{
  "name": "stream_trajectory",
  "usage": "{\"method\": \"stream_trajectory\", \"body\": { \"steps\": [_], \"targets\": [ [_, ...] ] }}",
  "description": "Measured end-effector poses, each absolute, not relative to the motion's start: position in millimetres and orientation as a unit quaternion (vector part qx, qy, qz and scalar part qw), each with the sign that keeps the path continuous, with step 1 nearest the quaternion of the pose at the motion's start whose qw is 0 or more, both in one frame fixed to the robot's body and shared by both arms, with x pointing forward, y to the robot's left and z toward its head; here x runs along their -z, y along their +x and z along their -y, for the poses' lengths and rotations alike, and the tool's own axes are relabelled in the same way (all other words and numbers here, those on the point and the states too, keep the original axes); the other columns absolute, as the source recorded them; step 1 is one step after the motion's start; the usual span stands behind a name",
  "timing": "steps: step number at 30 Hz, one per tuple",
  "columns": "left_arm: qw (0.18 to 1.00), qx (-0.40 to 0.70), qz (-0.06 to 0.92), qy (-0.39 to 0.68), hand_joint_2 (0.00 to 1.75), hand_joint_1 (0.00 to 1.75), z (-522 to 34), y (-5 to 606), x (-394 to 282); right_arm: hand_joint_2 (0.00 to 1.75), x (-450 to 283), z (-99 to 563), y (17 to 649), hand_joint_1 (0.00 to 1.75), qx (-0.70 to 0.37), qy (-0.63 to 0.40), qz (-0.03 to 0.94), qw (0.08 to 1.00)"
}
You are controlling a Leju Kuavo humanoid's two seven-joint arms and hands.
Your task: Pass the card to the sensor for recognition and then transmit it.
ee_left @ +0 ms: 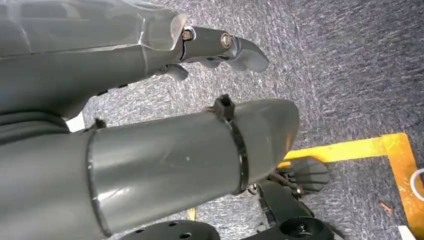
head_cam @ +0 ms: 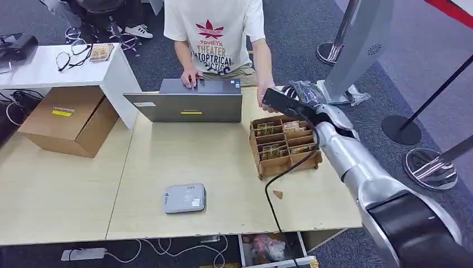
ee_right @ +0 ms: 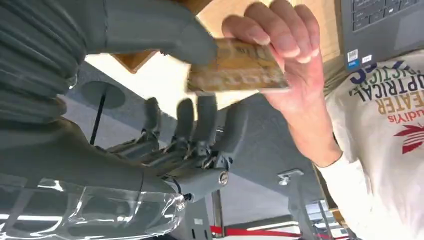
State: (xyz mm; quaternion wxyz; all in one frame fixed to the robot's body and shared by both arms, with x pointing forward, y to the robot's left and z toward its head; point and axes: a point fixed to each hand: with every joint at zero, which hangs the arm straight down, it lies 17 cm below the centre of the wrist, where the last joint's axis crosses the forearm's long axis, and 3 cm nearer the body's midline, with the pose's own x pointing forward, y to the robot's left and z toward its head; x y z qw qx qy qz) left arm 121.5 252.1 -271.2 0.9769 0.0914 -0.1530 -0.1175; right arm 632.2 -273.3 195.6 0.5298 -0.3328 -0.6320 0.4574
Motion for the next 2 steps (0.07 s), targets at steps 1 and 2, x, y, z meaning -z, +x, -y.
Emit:
{"method": "stream_trajectory", "body": {
  "steps": [1,2],
  "targets": [
    [0.977,0.118,0.153,0.091,0.00,0.00,-251.9,121.3,271.2,1.75,-194.8,273.1,632.1,0.00,-0.458,-0.333,0.632,0.530],
    [0.977,0.118,0.153,0.091,0.00,0.00,-251.9,121.2,271.2,1.75,-194.1,272.8,631.9,0.00,-0.459,-0.333,0.631,0.529]
  ]
}}
